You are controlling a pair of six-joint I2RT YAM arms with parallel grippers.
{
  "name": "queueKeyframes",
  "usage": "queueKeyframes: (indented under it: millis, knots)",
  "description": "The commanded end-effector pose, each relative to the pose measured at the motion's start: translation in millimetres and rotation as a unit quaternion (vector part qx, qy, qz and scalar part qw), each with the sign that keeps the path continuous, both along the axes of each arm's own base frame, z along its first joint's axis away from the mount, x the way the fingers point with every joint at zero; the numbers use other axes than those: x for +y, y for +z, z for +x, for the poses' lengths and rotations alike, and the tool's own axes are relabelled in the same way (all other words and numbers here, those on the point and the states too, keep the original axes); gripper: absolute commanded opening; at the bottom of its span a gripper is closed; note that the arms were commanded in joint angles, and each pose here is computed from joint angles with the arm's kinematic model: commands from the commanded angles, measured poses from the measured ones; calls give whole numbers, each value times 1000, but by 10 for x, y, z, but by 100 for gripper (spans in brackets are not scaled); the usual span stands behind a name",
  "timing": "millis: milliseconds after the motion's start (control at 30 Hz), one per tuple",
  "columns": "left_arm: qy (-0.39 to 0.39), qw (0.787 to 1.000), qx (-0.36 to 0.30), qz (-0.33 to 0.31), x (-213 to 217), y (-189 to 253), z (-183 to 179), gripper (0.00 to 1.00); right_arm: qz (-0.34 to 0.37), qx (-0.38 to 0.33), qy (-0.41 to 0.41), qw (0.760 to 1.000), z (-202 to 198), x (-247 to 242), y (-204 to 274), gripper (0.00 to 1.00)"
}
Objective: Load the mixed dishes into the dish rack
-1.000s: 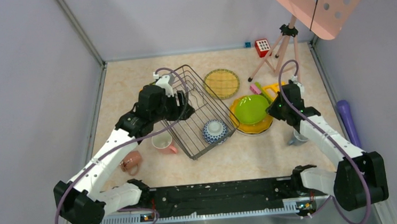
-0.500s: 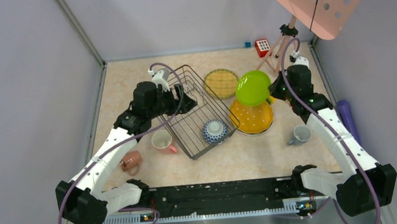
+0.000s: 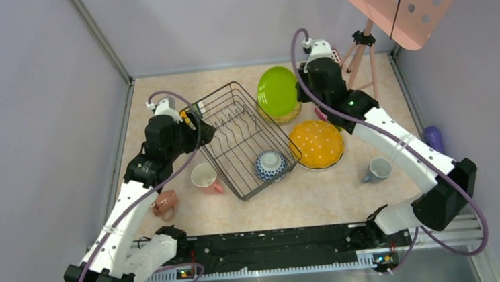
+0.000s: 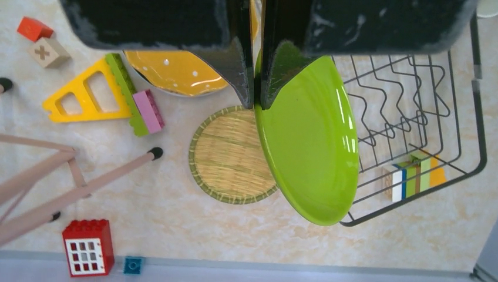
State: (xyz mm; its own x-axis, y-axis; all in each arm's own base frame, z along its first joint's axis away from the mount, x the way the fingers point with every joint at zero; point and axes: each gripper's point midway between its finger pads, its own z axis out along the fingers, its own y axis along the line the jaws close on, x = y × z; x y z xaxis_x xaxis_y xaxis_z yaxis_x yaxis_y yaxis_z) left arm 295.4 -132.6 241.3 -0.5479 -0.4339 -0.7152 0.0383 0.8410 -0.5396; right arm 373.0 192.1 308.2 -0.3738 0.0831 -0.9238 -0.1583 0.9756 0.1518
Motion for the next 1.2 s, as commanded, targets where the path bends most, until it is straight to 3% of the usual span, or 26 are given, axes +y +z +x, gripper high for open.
queueKeyframes:
  millis: [0, 400, 633, 1167]
  knots:
    - [79, 996, 5, 27, 357, -85, -68, 75, -54, -51, 6, 997, 218, 291, 234, 0]
    - [130, 988, 3, 77, 719, -122, -200, 70, -162, -71, 31, 984, 449, 1030, 41, 0]
    - [127, 988, 3, 90, 744, -164, -214, 70, -242, -77, 7, 967, 499, 1181, -96, 0]
    - [111, 990, -1, 90, 704, -151, -218, 70, -319, -69, 5, 945, 491, 1606, -598, 0]
